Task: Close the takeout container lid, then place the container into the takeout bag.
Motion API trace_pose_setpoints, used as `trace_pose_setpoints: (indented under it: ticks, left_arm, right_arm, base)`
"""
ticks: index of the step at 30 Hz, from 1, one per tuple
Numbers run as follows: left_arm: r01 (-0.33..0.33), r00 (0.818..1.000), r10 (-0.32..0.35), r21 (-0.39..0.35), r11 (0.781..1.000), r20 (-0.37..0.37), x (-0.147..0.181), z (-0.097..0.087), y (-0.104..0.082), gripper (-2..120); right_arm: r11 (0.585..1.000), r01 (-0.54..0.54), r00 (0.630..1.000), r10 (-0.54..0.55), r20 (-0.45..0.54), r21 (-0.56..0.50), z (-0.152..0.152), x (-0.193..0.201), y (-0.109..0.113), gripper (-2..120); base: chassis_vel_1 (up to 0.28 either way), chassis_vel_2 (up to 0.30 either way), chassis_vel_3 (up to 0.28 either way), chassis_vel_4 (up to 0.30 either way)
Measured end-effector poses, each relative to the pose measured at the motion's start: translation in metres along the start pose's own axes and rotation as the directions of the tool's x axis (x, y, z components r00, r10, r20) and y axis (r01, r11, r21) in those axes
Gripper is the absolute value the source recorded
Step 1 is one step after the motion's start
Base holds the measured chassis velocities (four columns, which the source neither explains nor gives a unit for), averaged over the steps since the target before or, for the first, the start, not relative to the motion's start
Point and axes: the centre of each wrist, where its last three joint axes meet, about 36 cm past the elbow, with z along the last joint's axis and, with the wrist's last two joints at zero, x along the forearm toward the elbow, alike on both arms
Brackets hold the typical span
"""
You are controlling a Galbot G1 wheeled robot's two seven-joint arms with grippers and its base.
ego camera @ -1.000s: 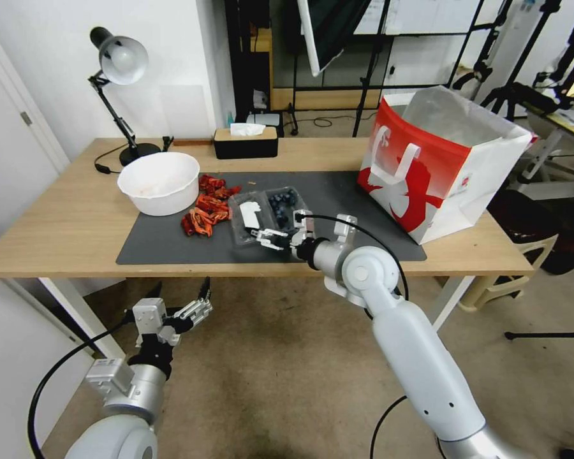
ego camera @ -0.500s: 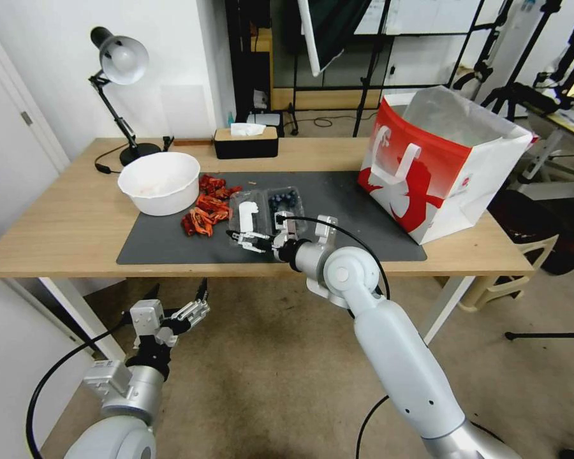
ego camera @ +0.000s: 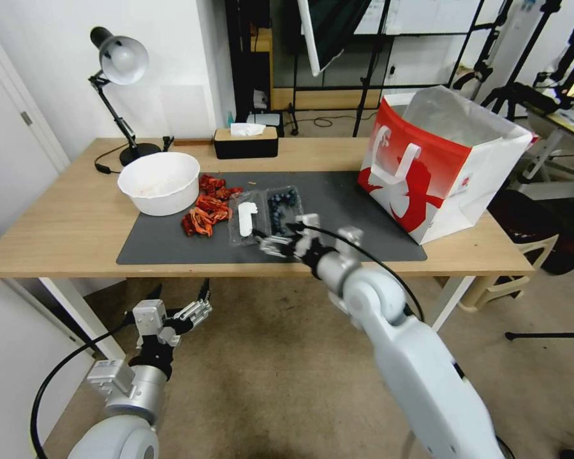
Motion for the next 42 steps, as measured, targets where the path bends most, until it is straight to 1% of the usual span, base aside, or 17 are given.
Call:
trace_pose_setpoints:
  ticks: [2, 3, 5, 6, 9, 10, 13, 14, 17, 20, 29, 33, 35, 36, 39, 40, 42]
  left_arm:
    - [-0.002, 1.0, 0.002, 0.002, 1.0, 0.0, 0.0, 0.0, -0.001, 100]
    - [-0.002, 1.0, 0.002, 0.002, 1.0, 0.0, 0.0, 0.0, -0.001, 100]
    - [-0.006, 1.0, 0.006, 0.006, 1.0, -0.001, -0.001, 0.001, -0.002, 100]
    - [-0.008, 1.0, 0.008, 0.008, 1.0, -0.002, -0.001, 0.002, -0.003, 100]
    - [-0.01, 1.0, 0.01, 0.009, 1.0, -0.002, 0.0, 0.002, -0.003, 100]
    - [-0.01, 1.0, 0.01, 0.009, 1.0, -0.002, 0.0, 0.002, -0.003, 100]
    - [-0.016, 1.0, 0.016, 0.013, 1.0, -0.005, -0.001, 0.003, -0.006, 100]
    - [-0.016, 1.0, 0.016, 0.013, 1.0, -0.005, -0.001, 0.003, -0.006, 100]
    - [-0.023, 1.0, 0.023, 0.02, 1.0, -0.006, -0.001, 0.004, -0.009, 100]
    - [-0.028, 1.0, 0.029, 0.023, 0.999, -0.008, -0.001, 0.005, -0.011, 100]
    - [-0.041, 0.999, 0.041, 0.031, 0.999, -0.011, -0.001, 0.006, -0.015, 100]
    - [-0.048, 0.999, 0.048, 0.048, 0.998, -0.013, -0.001, 0.006, -0.017, 100]
    - [-0.055, 0.998, 0.057, 0.079, 0.995, -0.018, -0.003, 0.006, -0.02, 100]
    - [-0.055, 0.998, 0.057, 0.079, 0.995, -0.018, -0.003, 0.006, -0.02, 100]
    - [-0.069, 0.997, 0.073, 0.141, 0.988, -0.024, -0.012, 0.007, -0.022, 100]
    - [-0.069, 0.997, 0.073, 0.141, 0.988, -0.024, -0.012, 0.007, -0.022, 100]
    - [-0.087, 0.995, 0.096, 0.215, 0.973, -0.031, -0.019, 0.005, -0.025, 100]
  right_arm:
    - [0.995, -0.055, 0.997, 0.05, 0.057, 0.082, 0.008, 0.02, -0.005, 100]
    - [0.995, -0.055, 0.997, 0.05, 0.057, 0.082, 0.008, 0.02, -0.005, 100]
    - [0.981, -0.122, 0.989, 0.108, 0.102, 0.15, 0.021, 0.04, -0.006, 100]
    - [0.975, -0.154, 0.984, 0.137, 0.116, 0.161, 0.029, 0.05, -0.003, 100]
    - [0.967, -0.203, 0.974, 0.184, 0.129, 0.155, 0.04, 0.067, 0.005, 100]
    - [0.967, -0.203, 0.974, 0.184, 0.129, 0.155, 0.04, 0.067, 0.005, 100]
    - [0.951, -0.273, 0.956, 0.251, 0.15, 0.147, 0.057, 0.088, 0.014, 100]
    - [0.951, -0.273, 0.956, 0.251, 0.15, 0.147, 0.057, 0.088, 0.014, 100]
    - [0.942, -0.307, 0.946, 0.286, 0.152, 0.134, 0.072, 0.101, 0.022, 100]
    - [0.941, -0.315, 0.944, 0.297, 0.14, 0.126, 0.078, 0.108, 0.027, 100]
    - [0.94, -0.32, 0.945, 0.308, 0.11, 0.121, 0.078, 0.116, 0.036, 100]
    - [0.939, -0.322, 0.945, 0.31, 0.103, 0.122, 0.077, 0.117, 0.037, 100]
    - [0.939, -0.322, 0.945, 0.312, 0.1, 0.122, 0.075, 0.119, 0.038, 100]
    - [0.939, -0.322, 0.945, 0.312, 0.1, 0.122, 0.075, 0.119, 0.038, 100]
    - [0.935, -0.331, 0.942, 0.319, 0.101, 0.128, 0.071, 0.123, 0.038, 100]
    - [0.935, -0.331, 0.942, 0.319, 0.101, 0.128, 0.071, 0.123, 0.038, 100]
    - [0.932, -0.338, 0.94, 0.326, 0.102, 0.13, 0.067, 0.127, 0.038, 100]
  base:
    - [0.0, 0.0, 0.0, 0.0]
    - [0.0, 0.0, 0.0, 0.0]
    - [0.0, 0.0, 0.0, 0.0]
    - [0.0, 0.0, 0.0, 0.0]
    - [0.0, 0.0, 0.0, 0.0]
    - [0.0, 0.0, 0.0, 0.0]
    - [0.0, 0.0, 0.0, 0.0]
    - [0.0, 0.0, 0.0, 0.0]
    - [0.0, 0.0, 0.0, 0.0]
    - [0.0, 0.0, 0.0, 0.0]
    - [0.0, 0.0, 0.0, 0.0]
    - [0.0, 0.0, 0.0, 0.0]
    - [0.0, 0.0, 0.0, 0.0]
    - [0.0, 0.0, 0.0, 0.0]
    - [0.0, 0.0, 0.0, 0.0]
    - [0.0, 0.0, 0.0, 0.0]
    - [0.0, 0.0, 0.0, 0.0]
